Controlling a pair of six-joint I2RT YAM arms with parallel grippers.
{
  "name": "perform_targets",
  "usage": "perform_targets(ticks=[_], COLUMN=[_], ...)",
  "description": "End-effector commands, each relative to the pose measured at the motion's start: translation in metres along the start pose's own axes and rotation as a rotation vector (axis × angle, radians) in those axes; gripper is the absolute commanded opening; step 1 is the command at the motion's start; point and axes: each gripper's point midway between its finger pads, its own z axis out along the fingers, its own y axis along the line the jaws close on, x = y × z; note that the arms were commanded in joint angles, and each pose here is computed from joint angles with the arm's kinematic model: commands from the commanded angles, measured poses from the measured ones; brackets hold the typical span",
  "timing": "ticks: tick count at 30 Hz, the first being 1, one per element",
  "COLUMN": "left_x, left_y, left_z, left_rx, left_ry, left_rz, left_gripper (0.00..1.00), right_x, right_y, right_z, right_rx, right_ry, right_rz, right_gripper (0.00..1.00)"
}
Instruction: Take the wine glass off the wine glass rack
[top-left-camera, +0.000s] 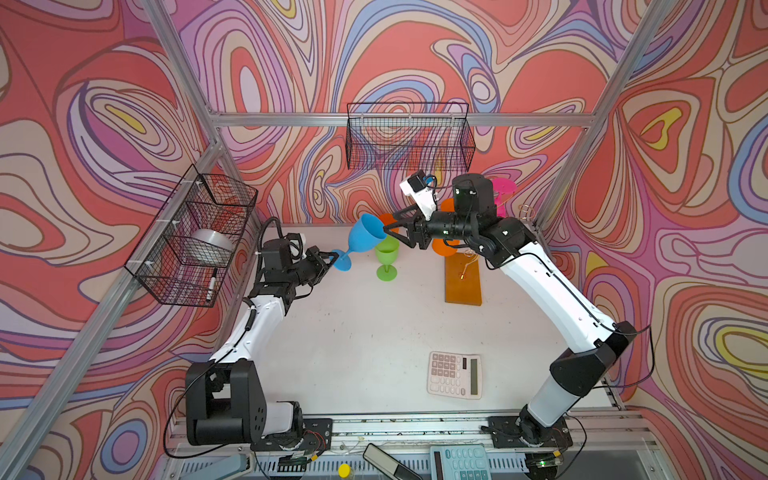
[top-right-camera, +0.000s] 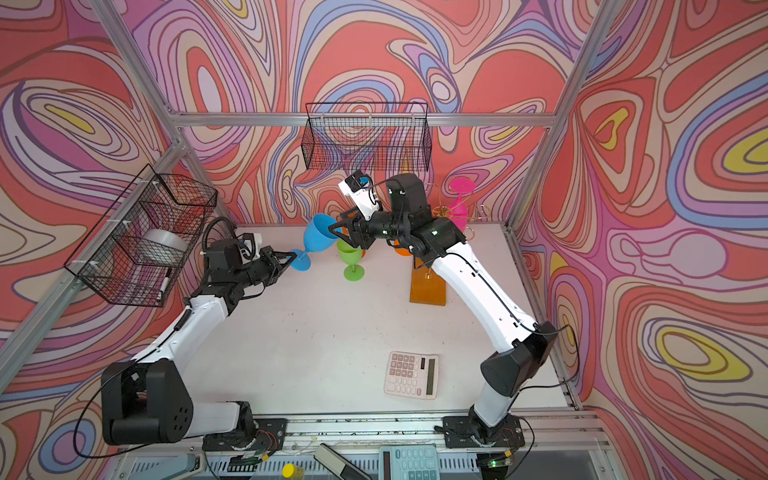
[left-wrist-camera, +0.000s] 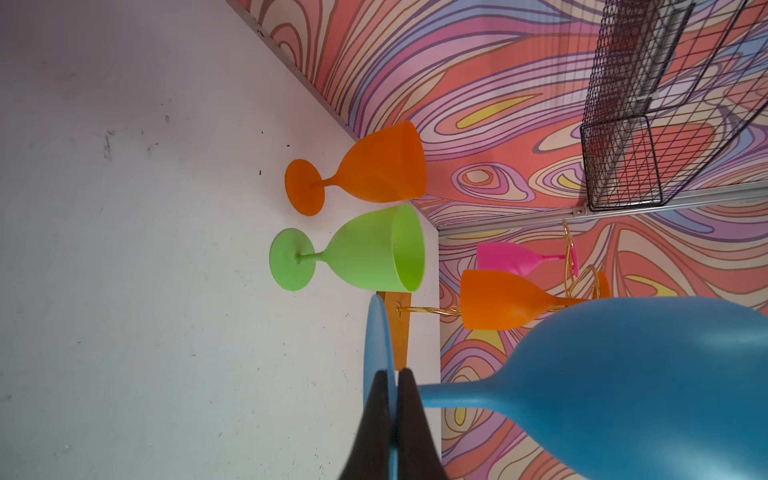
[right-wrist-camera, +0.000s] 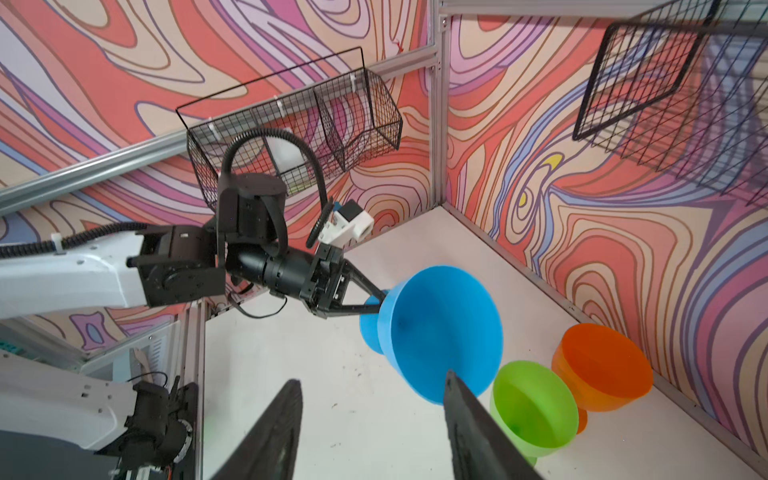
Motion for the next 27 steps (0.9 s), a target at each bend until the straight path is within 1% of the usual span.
perform_targets(ticks=[1,7,12,18,27], left_x=[-0.011,-0.022,-0.023,-0.016,-0.015], left_y=[-0.020,-0.037,-0.050,-0.052,-0.046], left_z=[-0.014,-0.022,-0.023,-0.020,-0.013], left_rx=[-0.026,-0.062,-0.045,-0.037,-0.014], left_ry=[-0.039,-0.070,-0.084,-0.071,-0.087], left_rz=[0.167,0.309,0.348,0.342,0.245], left_gripper=[0.00,0.00,0.00,0.00,0.00], right_x=[0.013,0.022,0.021,0.018,0.015], right_y=[0.001,0.001,0.002,0.003,0.006], right_z=[0.003,0.007,0.012,0.019,0.029], right_rx=[-0.029,-0.044,-0.064,-0.087,-0.120], right_ry=[0.053,0.070,0.056,0.023,-0.027], right_rz=[-0.038,-0.055,-0.062,-0.041,0.018], right_gripper=[0.54,0.52,0.50,0.45,0.38])
